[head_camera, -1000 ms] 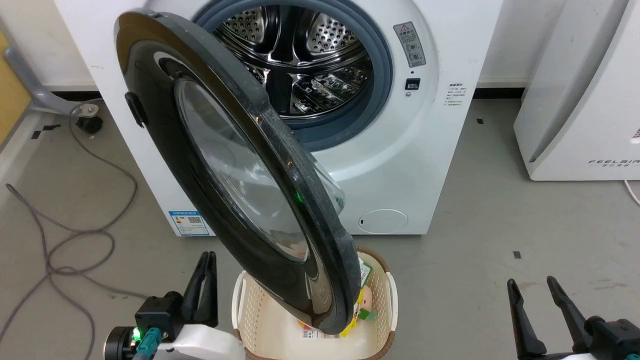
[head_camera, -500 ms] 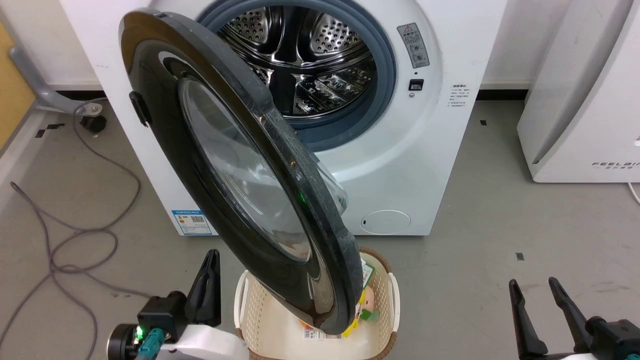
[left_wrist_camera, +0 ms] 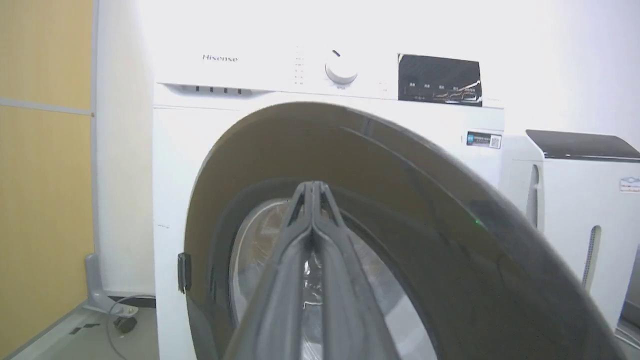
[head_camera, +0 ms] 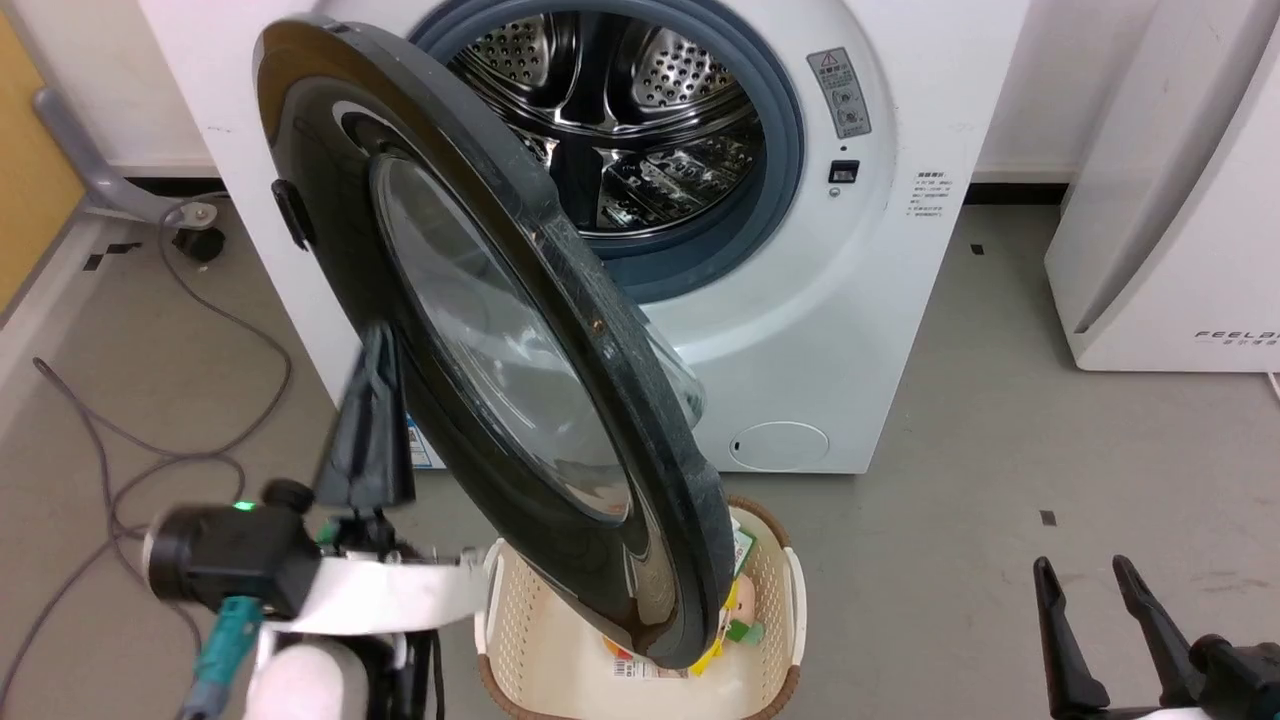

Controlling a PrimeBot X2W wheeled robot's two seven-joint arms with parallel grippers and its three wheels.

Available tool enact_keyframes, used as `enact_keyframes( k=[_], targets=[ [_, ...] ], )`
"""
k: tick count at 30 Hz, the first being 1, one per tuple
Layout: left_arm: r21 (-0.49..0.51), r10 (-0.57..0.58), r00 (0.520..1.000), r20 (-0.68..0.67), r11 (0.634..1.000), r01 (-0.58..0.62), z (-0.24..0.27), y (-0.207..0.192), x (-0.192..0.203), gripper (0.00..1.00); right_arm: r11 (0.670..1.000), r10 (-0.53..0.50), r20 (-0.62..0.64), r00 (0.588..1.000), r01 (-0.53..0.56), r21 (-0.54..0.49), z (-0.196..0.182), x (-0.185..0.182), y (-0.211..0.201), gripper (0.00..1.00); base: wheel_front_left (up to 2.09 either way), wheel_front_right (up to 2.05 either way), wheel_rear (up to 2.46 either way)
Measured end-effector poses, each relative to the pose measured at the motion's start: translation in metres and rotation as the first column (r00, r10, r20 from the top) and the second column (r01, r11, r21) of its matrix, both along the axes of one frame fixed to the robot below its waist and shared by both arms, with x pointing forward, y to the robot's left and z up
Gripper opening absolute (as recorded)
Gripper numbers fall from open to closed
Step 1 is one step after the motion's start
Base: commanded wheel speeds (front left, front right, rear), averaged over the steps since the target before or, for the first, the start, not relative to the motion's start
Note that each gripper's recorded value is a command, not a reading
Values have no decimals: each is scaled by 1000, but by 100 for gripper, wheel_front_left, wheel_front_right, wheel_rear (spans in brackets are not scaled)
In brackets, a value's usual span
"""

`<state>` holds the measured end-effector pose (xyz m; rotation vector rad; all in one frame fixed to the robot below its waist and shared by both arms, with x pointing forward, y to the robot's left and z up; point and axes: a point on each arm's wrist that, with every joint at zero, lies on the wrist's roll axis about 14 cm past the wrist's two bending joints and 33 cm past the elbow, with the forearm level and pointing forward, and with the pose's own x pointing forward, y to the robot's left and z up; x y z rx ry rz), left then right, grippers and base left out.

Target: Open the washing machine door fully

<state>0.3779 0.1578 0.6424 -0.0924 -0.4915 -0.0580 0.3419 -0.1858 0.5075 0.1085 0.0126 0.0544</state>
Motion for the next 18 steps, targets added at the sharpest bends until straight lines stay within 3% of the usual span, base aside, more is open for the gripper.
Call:
enact_keyframes(
  k=[8, 14, 15, 18],
  targets=[
    [-8, -82, 937, 339, 996, 90, 103, -29, -34, 0, 1000, -7, -8, 1000, 7, -1, -3, 1, -2, 100, 0, 0, 0],
    [26, -239, 872, 426, 967, 252, 129, -74, -56, 0, 1000, -15, -4, 1000, 15, -1, -3, 1, -5, 100, 0, 0, 0],
    [59, -350, 854, 385, 933, 356, 123, -103, -61, 0, 1000, -18, -6, 1000, 18, -2, -3, 1, -6, 100, 0, 0, 0],
    [99, -488, 816, 309, 870, 483, 109, -141, -70, 0, 1000, -19, -6, 1000, 19, -2, -3, 1, -6, 100, 0, 0, 0]
  ],
)
